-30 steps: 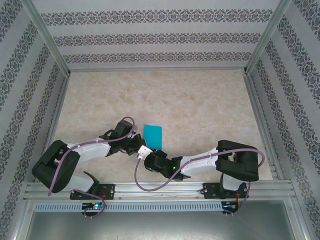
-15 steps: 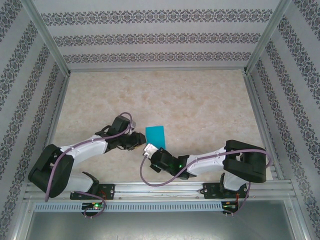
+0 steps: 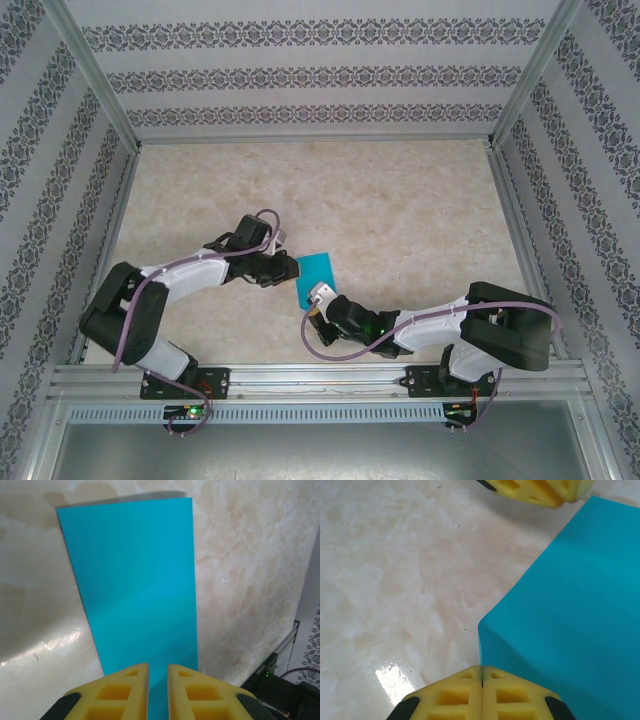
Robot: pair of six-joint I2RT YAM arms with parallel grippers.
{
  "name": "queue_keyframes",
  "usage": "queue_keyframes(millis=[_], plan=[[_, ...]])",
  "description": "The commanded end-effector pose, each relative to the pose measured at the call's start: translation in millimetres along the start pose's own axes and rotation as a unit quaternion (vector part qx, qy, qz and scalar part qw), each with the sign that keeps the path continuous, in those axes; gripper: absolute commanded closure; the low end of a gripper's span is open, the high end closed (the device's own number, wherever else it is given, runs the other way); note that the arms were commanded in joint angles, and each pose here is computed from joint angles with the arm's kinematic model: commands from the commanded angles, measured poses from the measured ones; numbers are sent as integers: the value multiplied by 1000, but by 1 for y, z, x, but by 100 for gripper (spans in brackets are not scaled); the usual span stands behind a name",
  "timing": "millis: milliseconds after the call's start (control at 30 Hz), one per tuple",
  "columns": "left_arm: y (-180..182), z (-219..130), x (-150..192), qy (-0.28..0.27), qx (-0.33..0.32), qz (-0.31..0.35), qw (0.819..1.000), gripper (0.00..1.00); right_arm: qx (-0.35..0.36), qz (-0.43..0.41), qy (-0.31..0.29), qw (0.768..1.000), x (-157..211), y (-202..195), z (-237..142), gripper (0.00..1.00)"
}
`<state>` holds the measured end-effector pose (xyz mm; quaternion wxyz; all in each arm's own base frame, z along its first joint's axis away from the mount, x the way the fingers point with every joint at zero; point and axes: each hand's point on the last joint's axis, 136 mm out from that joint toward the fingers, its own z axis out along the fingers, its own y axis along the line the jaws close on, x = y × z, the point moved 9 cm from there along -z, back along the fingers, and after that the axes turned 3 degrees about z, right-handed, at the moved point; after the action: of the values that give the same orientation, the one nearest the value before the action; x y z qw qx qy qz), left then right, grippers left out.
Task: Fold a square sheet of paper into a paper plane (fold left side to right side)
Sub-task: Third fold the triangle at the center of the table.
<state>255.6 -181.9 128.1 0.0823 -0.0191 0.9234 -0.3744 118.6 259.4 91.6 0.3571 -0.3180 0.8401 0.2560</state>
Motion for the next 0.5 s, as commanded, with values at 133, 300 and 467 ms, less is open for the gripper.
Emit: queue_keyframes(millis=[133,300,467], plan=[[-14,30,-14,38,8,52,998,87,-39,46,-22,998,-5,3,-2,100],[-8,48,-18,61,-16,57,996,90,-42,60,-19,997,-3,1,1,100],[4,58,-14,72,-48,53,995,92,-44,80,-17,996,-2,-2,3,100]])
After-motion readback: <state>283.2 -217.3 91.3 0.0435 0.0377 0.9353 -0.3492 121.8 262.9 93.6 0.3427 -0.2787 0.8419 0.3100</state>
